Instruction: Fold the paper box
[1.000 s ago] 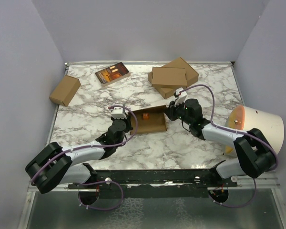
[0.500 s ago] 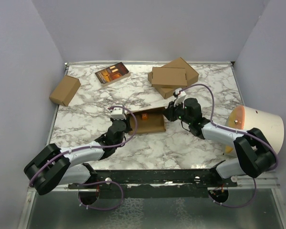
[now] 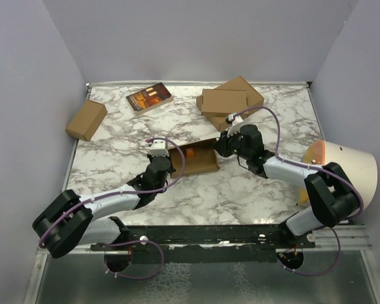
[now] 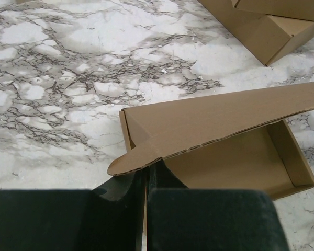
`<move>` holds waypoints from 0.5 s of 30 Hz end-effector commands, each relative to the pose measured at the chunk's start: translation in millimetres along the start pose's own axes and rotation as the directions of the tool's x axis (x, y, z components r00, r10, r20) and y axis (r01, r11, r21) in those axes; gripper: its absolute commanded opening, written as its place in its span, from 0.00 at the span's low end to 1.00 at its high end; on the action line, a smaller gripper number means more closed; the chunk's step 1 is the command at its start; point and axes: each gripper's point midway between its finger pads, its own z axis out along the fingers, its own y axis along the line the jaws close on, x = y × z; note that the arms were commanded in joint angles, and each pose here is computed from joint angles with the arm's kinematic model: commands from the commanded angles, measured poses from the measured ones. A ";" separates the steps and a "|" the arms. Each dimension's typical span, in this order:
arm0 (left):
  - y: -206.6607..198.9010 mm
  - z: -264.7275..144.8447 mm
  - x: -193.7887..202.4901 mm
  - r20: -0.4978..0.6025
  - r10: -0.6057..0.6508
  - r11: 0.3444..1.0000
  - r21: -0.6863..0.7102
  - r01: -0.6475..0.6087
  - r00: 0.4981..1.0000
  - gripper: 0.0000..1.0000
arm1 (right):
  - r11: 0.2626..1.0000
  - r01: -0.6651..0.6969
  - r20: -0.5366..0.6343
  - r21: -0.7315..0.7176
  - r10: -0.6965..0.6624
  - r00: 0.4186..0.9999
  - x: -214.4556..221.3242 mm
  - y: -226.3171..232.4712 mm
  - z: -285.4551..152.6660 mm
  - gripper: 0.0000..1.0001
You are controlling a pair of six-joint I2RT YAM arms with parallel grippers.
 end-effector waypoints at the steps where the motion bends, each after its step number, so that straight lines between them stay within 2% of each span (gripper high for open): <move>1: -13.1 -1.8 14.3 -0.071 0.050 0.997 0.062 -0.046 0.996 0.00 | 0.992 0.040 -0.033 -0.122 -0.044 0.999 4.5 28.7 1.9 0.12; 9: -15.3 -8.5 32.5 -0.113 0.066 0.991 0.124 -0.052 0.991 0.00 | 0.978 0.161 -0.099 -0.131 -0.174 0.980 40.5 19.0 -16.3 0.12; 15: -10.8 -12.3 43.0 -0.140 0.096 0.989 0.129 -0.078 0.985 0.00 | 0.974 0.178 -0.131 -0.143 -0.197 0.972 49.9 18.1 -20.0 0.16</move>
